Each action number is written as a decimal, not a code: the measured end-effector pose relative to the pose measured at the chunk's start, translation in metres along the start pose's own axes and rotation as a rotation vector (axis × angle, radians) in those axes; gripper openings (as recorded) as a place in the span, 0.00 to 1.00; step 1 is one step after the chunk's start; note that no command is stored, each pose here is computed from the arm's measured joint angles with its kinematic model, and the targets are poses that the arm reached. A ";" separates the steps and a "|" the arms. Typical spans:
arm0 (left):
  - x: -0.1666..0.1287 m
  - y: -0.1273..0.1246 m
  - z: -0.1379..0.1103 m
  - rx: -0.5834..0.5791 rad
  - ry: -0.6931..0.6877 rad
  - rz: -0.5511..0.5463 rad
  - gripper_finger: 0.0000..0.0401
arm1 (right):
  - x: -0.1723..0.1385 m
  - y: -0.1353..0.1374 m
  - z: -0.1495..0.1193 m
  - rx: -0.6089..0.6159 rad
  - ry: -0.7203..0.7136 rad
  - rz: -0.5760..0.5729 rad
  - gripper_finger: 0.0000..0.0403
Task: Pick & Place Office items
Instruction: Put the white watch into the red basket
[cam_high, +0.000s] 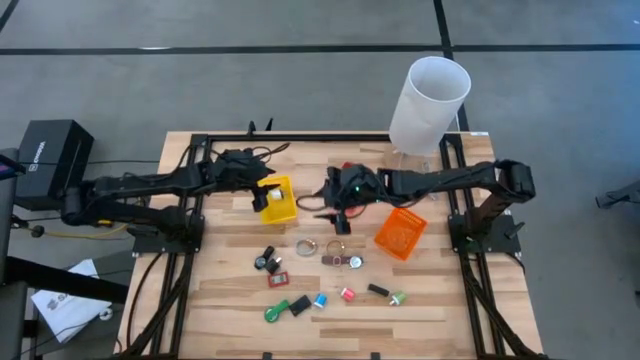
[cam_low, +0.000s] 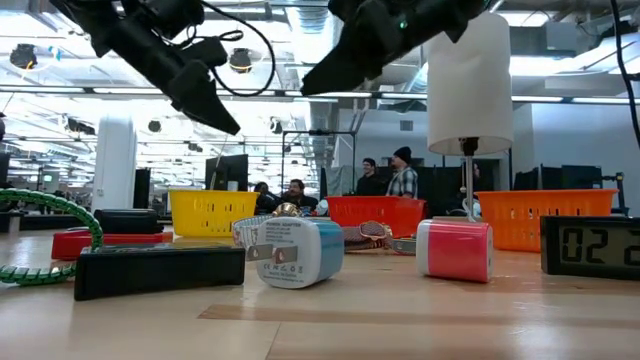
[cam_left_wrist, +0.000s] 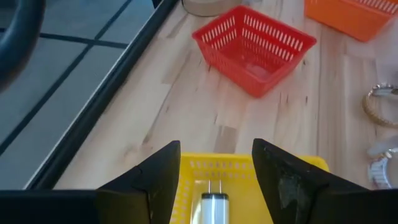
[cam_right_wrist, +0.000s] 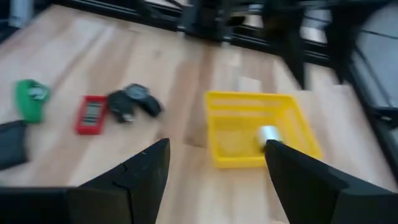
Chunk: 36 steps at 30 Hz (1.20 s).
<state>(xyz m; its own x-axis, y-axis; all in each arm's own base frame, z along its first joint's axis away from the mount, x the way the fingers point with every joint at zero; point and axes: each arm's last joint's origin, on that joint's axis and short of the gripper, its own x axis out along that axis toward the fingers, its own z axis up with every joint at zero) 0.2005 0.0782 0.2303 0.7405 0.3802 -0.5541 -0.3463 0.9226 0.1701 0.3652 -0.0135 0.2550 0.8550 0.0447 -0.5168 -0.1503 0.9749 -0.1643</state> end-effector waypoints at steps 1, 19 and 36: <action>0.000 0.000 0.001 -0.001 -0.006 0.001 0.48 | 0.000 0.006 0.001 -0.003 -0.001 0.014 0.63; -0.001 0.000 0.000 -0.001 -0.006 0.001 0.41 | 0.052 0.079 -0.012 -0.005 0.118 0.188 0.63; 0.000 0.000 -0.001 -0.001 -0.001 0.000 0.39 | 0.130 0.080 -0.027 -0.017 0.492 0.231 0.63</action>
<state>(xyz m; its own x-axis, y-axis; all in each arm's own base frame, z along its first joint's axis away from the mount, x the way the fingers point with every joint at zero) 0.1997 0.0779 0.2296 0.7409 0.3805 -0.5534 -0.3473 0.9224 0.1692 0.4509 0.0649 0.1523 0.4655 0.1463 -0.8729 -0.3182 0.9479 -0.0109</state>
